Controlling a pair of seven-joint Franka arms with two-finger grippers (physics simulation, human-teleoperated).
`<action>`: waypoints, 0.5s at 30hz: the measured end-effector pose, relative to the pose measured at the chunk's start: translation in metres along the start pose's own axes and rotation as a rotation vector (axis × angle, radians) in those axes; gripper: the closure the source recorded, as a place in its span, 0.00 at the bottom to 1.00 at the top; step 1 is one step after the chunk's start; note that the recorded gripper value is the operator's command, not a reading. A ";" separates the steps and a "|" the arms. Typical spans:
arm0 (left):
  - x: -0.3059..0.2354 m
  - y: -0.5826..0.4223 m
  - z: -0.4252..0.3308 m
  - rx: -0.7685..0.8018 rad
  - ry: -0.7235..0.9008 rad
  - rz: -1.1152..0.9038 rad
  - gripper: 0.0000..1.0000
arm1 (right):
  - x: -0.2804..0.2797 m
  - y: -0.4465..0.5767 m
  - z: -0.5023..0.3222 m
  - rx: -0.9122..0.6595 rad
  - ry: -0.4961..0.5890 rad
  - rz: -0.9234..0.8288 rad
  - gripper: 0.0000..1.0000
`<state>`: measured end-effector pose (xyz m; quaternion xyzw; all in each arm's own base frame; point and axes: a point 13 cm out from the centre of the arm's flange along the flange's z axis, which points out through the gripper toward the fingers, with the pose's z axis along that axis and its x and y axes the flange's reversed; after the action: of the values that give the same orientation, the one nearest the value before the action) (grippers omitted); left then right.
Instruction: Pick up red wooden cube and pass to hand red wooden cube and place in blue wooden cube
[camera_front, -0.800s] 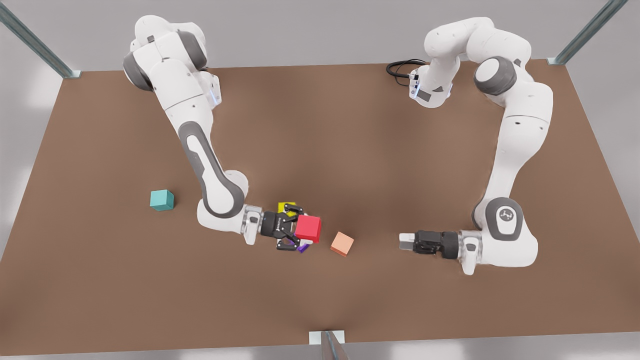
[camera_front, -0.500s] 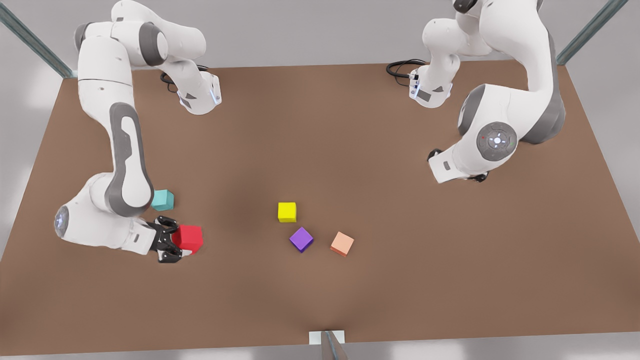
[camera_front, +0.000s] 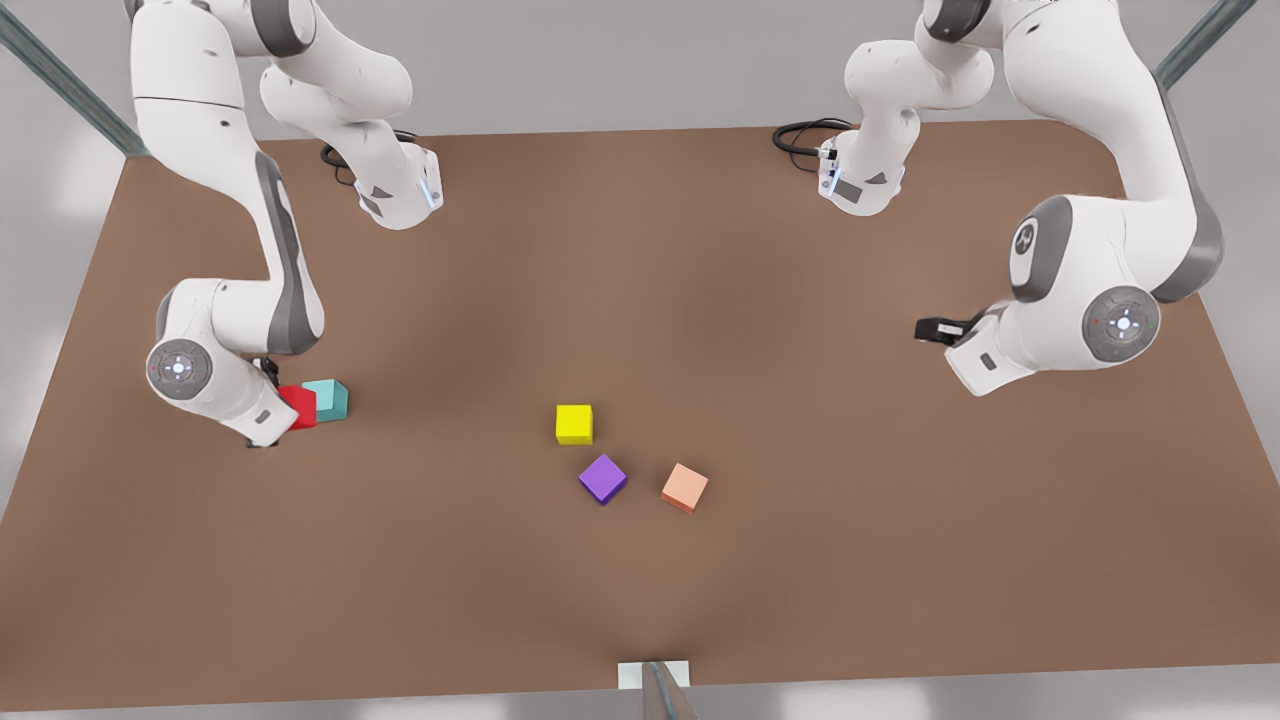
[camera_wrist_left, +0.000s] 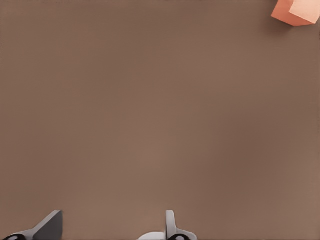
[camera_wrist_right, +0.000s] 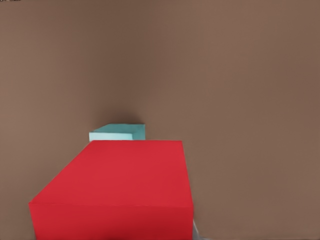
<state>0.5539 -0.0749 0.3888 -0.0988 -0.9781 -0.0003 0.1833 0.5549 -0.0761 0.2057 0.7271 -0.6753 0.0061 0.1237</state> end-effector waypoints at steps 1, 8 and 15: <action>-0.005 0.001 -0.001 0.002 -0.016 -0.005 0.00 | -0.002 0.003 0.007 0.008 -0.001 0.025 0.59; -0.030 0.002 -0.003 0.006 -0.099 -0.035 0.00 | -0.009 0.024 0.050 0.051 -0.021 0.178 0.59; -0.038 0.003 -0.003 0.011 -0.124 -0.060 0.00 | -0.004 0.039 0.075 0.051 -0.036 0.297 0.58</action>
<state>0.5902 -0.0797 0.3784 -0.0682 -0.9900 0.0058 0.1229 0.5042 -0.0885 0.1392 0.6222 -0.7771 0.0287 0.0909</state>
